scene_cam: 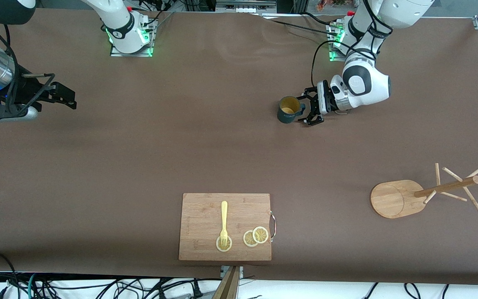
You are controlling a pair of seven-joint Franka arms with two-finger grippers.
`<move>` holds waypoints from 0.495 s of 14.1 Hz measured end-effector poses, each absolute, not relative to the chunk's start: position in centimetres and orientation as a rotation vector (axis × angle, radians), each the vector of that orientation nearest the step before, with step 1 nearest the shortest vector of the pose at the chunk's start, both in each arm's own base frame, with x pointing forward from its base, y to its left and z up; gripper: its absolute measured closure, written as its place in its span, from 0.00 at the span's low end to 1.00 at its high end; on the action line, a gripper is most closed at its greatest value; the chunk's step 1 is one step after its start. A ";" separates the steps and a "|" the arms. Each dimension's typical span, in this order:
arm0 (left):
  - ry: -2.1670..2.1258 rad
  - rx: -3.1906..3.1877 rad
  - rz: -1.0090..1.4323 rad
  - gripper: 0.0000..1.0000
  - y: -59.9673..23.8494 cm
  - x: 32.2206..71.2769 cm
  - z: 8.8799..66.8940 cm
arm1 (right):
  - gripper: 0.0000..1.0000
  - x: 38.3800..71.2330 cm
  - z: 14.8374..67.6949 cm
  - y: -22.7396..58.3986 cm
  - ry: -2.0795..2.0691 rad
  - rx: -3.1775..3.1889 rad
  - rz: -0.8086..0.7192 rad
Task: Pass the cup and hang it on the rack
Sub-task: 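Move the left gripper to the mug handle and grasp it, then lift the mug by its handle with the left gripper toward the rack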
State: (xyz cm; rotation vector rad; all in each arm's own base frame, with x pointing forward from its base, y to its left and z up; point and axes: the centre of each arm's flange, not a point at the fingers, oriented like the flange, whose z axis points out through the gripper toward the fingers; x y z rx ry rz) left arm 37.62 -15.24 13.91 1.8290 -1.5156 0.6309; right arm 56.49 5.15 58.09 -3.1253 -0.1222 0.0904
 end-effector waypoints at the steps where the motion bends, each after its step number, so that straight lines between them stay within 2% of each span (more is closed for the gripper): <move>1: -1.519 1.827 0.633 0.19 -15.2 37.6 13.9 | 0.00 56.5 58.4 5.2 -0.123 -3.125 0.081; 5: -1.519 1.833 0.635 0.62 -15.0 37.7 13.9 | 0.00 56.2 60.4 5.3 -0.140 -3.125 0.067; 6: -1.518 1.834 0.636 0.67 -14.9 37.7 13.9 | 0.00 56.2 60.3 5.4 -0.146 -3.127 0.068; 7: -1.518 1.836 0.637 0.67 -14.9 37.7 13.9 | 0.00 56.4 60.0 5.5 -0.150 -3.130 0.074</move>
